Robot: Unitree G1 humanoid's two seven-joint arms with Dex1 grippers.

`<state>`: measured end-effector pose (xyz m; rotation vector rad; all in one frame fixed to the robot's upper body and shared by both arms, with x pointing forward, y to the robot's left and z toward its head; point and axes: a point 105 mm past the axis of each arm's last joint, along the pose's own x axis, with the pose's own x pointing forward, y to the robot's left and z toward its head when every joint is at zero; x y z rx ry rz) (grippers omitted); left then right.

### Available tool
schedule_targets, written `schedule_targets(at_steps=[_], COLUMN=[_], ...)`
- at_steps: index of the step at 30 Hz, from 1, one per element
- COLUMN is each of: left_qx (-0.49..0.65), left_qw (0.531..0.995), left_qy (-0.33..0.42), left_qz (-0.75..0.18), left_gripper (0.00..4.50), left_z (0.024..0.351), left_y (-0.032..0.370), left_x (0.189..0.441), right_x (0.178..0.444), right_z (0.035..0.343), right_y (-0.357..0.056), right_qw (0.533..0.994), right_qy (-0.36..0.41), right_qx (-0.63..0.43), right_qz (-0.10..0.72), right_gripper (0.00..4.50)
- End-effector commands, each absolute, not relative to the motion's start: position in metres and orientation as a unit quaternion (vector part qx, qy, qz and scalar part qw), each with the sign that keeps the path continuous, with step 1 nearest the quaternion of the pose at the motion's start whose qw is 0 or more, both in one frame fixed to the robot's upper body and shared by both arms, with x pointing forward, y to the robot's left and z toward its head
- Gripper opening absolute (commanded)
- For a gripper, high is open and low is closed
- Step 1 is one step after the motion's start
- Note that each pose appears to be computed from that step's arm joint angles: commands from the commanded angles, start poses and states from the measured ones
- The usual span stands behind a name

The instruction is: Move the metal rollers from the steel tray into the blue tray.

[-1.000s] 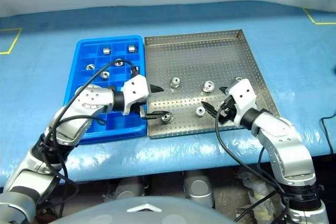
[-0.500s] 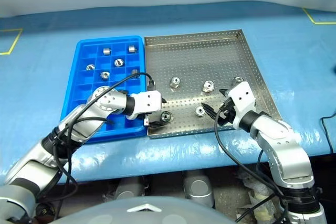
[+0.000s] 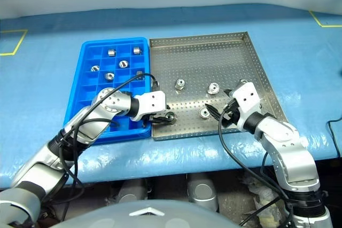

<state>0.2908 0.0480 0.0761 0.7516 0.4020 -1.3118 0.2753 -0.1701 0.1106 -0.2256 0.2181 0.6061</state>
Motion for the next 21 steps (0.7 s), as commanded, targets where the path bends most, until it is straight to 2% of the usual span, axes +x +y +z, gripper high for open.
schedule_targets(at_steps=[1, 11, 15, 21], left_qx=[0.331, 0.317, 0.331, 0.370], left_qw=[0.694, 0.701, 0.700, 0.683], left_qy=[0.177, 0.142, 0.126, 0.108], left_qz=[-0.614, -0.623, -0.620, -0.620], left_gripper=[2.20, 2.20, 1.34, 1.34], left_z=[0.076, 0.103, 0.109, 0.118], left_y=[0.040, 0.035, 0.034, 0.039], left_x=[0.283, 0.292, 0.296, 0.301], right_x=[0.277, 0.277, 0.277, 0.276], right_z=[0.124, 0.122, 0.122, 0.121], right_y=[-0.168, -0.169, -0.170, -0.171], right_qw=[0.944, 0.945, 0.946, 0.947], right_qy=[0.076, 0.074, 0.073, 0.074], right_qx=[-0.121, -0.120, -0.119, -0.120], right_qz=[0.297, 0.294, 0.292, 0.287], right_gripper=[4.19, 4.19, 4.19, 4.19])
